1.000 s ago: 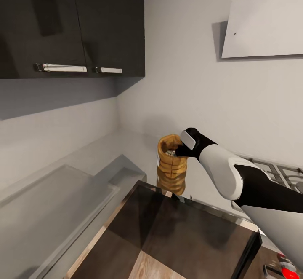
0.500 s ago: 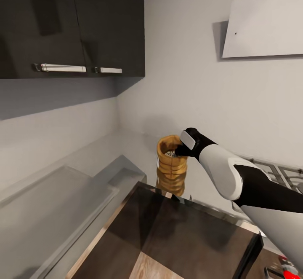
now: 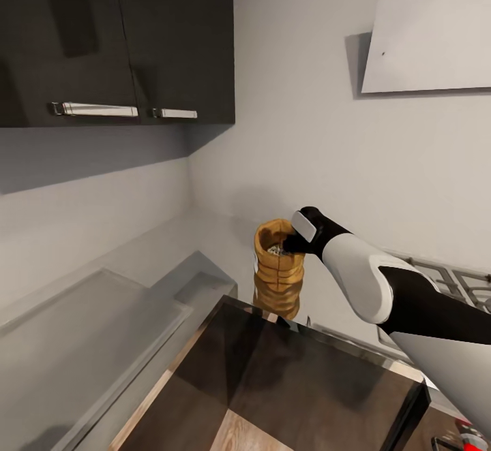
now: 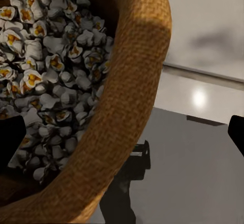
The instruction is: In the kitchen, take the popcorn bag from the countertop, put it into the microwave, and heat it until the popcorn is cooked so the cooked popcorn ends up inside the bag.
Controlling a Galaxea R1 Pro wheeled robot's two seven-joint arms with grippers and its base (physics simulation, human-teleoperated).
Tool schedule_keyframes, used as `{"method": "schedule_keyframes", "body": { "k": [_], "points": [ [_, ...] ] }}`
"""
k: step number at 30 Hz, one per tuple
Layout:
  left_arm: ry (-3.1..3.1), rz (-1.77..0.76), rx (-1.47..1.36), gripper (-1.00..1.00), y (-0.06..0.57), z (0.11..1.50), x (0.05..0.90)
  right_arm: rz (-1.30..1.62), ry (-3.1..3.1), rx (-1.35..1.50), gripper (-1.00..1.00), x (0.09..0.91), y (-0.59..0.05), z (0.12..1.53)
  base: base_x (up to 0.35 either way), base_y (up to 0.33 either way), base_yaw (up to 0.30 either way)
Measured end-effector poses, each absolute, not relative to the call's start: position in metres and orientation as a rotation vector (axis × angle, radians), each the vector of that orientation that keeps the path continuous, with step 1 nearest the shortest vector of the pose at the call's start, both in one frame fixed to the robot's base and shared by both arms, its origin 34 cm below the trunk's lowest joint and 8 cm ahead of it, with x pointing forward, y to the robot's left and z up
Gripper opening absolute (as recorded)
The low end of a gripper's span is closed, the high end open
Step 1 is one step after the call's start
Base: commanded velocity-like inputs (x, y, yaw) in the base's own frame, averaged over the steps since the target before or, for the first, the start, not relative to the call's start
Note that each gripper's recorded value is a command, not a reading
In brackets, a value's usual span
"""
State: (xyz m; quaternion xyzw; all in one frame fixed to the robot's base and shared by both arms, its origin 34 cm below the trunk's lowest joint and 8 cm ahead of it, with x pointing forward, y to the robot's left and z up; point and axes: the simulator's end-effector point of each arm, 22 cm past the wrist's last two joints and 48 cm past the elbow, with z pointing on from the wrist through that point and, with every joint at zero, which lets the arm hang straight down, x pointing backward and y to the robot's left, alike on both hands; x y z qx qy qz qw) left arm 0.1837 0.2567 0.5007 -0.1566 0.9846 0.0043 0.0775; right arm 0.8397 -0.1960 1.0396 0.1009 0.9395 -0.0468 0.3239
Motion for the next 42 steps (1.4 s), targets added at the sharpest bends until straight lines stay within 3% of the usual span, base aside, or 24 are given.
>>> {"method": "schedule_keyframes", "body": {
  "k": [42],
  "points": [
    [2.950,0.017,-0.472,1.00,0.257,0.501,0.183,-0.055,2.548,0.272,1.00,0.828,-0.191,1.031,0.034,0.000,0.000]
  ]
}}
